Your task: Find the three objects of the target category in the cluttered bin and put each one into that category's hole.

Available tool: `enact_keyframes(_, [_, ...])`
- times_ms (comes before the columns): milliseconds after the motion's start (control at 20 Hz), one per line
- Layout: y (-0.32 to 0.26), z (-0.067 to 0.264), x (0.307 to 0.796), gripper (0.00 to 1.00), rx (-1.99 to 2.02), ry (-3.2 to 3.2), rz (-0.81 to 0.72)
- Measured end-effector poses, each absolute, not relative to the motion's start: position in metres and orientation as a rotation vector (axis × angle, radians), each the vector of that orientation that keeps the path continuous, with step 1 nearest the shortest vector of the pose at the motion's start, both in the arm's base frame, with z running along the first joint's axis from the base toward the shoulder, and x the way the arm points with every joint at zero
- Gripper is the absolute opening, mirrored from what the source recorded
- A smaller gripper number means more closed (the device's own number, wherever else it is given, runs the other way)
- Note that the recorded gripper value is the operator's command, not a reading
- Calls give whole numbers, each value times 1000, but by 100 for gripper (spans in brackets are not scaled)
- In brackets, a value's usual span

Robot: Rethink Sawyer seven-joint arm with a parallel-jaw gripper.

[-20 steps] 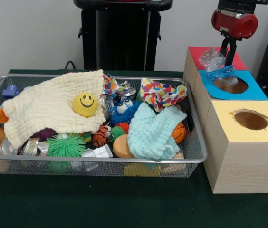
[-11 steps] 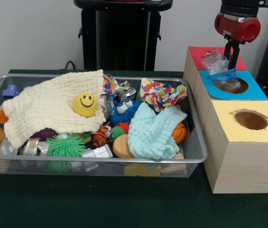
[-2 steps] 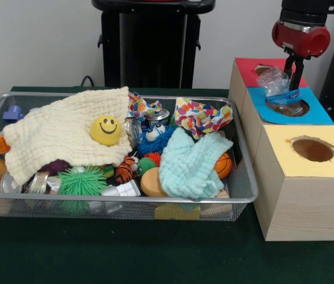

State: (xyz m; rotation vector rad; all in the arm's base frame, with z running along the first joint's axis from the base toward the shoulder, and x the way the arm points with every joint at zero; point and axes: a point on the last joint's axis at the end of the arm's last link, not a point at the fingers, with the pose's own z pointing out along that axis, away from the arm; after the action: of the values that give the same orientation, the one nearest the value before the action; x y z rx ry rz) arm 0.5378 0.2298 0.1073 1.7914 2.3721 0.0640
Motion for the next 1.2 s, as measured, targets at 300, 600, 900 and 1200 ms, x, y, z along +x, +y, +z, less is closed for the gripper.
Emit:
enact_keyframes(300, [229,107,540,100,1798,2371,70])
enact_keyframes(600, [229,107,541,100,1797,2372,73])
enact_keyframes(900, [230,113,544,100,1803,2390,78])
enact_keyframes(1200, [213,125,546,100,1732,2441,12])
